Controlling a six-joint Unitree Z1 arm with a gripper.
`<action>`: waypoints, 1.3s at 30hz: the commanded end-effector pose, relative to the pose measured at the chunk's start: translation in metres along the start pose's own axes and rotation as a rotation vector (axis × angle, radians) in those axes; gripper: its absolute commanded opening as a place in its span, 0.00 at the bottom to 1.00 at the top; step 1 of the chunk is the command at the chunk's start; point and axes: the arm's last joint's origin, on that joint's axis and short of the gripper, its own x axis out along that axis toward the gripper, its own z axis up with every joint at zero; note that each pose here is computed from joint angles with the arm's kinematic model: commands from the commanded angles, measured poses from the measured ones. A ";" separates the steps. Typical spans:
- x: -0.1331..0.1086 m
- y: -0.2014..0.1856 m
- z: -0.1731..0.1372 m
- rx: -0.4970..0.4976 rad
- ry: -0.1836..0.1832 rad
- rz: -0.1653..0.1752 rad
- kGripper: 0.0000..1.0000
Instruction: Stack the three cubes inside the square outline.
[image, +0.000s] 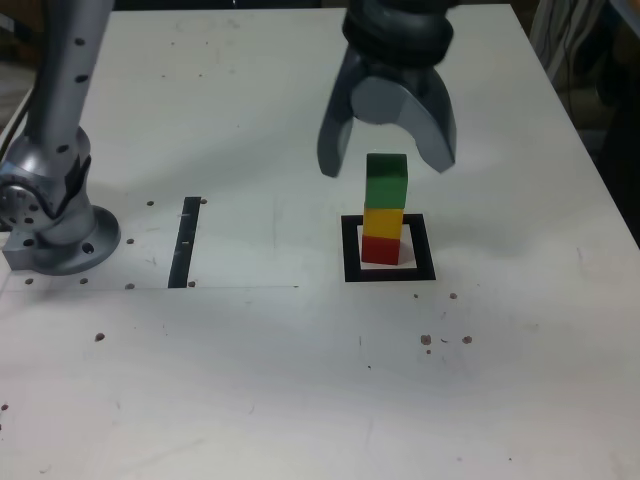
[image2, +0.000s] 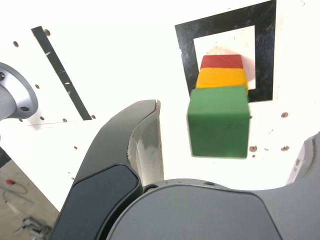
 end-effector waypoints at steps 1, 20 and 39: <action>-0.013 0.000 -0.021 0.000 -0.025 0.005 1.00; 0.030 -0.010 -0.164 -0.007 0.059 0.003 1.00; 0.132 -0.018 -0.194 -0.058 0.011 -0.008 1.00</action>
